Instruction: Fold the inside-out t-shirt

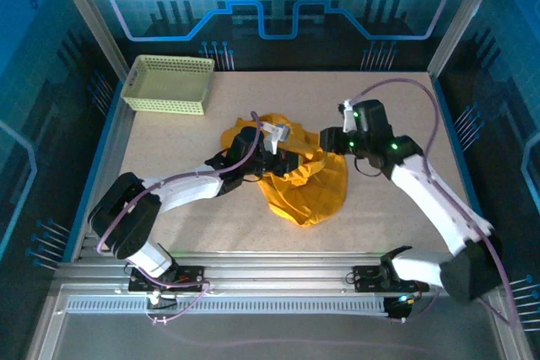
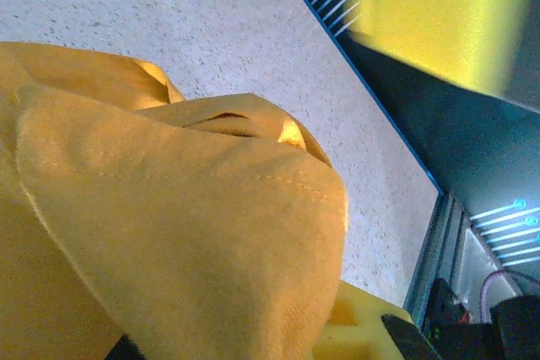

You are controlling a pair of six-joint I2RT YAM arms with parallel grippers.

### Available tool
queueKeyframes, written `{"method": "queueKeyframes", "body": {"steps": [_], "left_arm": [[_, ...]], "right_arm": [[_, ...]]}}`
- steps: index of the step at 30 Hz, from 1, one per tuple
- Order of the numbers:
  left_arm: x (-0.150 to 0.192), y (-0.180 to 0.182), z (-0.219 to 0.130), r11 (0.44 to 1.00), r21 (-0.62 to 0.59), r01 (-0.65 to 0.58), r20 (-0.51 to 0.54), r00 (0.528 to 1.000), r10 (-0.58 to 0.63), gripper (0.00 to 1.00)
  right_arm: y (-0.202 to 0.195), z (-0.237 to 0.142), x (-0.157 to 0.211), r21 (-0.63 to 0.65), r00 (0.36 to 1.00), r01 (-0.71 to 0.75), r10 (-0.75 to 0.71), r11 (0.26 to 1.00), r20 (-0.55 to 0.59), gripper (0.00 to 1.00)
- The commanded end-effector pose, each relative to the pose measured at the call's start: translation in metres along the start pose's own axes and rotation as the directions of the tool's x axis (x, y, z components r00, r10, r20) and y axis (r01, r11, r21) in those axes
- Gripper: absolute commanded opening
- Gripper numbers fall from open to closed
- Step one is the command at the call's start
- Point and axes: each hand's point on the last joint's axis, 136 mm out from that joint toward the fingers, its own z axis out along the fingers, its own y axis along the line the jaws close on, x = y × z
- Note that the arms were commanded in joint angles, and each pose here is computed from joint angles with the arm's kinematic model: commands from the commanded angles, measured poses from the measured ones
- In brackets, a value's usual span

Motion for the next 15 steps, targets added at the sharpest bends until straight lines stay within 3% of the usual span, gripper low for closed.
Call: {"method": "queueKeyframes", "body": {"steps": [1,8,15], "left_arm": [[-0.01,-0.01,0.003,0.997,0.07,0.021,0.014,1.0,-0.022,0.0],[-0.01,-0.012,0.0,0.997,0.073,0.012,0.01,1.0,-0.013,0.0],[-0.009,-0.013,-0.003,0.997,0.072,0.013,0.015,1.0,-0.014,0.0]], "right_arm": [[0.028,-0.009,0.024,-0.143,0.999,0.047,-0.05,0.989,-0.018,0.45],[0.033,0.021,0.049,-0.216,0.998,0.046,-0.056,0.975,-0.041,0.37],[0.032,0.04,0.046,-0.216,0.996,0.075,-0.084,0.974,-0.032,0.34]]}}
